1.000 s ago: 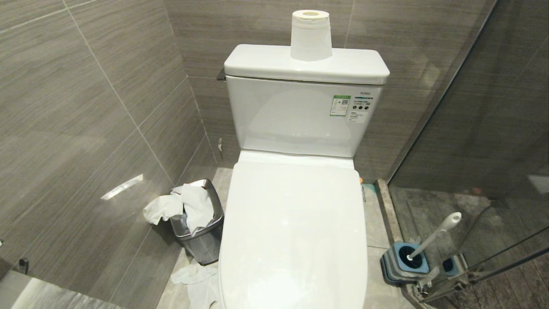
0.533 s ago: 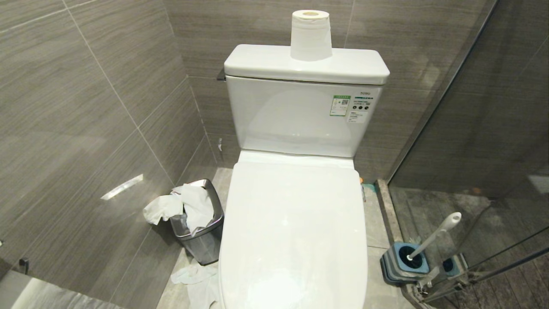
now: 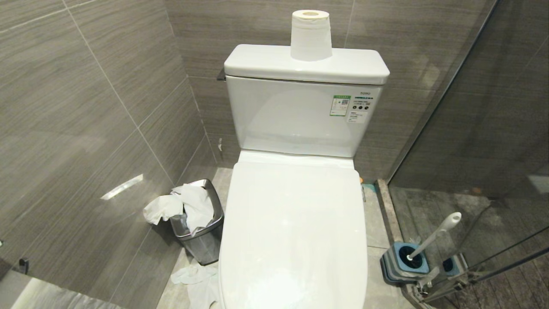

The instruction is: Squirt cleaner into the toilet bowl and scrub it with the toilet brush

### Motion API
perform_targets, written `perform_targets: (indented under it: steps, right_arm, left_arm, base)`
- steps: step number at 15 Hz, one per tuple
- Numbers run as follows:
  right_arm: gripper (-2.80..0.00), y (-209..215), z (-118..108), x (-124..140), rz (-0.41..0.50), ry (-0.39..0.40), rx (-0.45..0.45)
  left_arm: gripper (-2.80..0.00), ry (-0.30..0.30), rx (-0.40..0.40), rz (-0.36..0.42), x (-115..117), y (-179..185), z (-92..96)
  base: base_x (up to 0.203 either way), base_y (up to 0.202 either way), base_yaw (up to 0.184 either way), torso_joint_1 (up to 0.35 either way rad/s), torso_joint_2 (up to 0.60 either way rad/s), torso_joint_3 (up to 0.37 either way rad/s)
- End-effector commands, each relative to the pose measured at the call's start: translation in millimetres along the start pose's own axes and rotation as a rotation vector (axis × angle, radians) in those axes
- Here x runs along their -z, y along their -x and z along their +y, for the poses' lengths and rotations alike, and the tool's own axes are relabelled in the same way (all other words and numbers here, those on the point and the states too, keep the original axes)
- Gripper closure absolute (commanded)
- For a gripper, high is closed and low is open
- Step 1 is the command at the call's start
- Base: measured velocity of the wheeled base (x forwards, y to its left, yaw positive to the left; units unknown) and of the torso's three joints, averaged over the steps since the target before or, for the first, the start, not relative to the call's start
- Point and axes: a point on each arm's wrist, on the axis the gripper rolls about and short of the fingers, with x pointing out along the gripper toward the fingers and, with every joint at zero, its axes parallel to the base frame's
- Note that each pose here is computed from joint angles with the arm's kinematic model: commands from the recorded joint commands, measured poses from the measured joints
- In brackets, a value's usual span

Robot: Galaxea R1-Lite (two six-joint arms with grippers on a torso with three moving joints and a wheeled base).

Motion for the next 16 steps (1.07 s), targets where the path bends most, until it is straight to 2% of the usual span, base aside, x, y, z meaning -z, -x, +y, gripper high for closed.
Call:
perform_targets:
  steps: [1, 16]
  right_arm:
    - [0.0, -0.1, -0.1, 0.3, 0.002, 0.001, 0.002]
    - [0.0, -0.2, 0.1, 0.6, 0.005, 0.034, -0.004]
  left_arm:
    - [0.0, 0.001, 0.001, 0.002, 0.5, -0.1, 0.0]
    - [0.0, 0.001, 0.001, 0.001, 0.4, -0.1, 0.0]
  base:
    - [0.0, 0.0, 0.0, 0.0, 0.0, 0.0]
    - [0.0, 0.0, 0.0, 0.0, 0.0, 0.0]
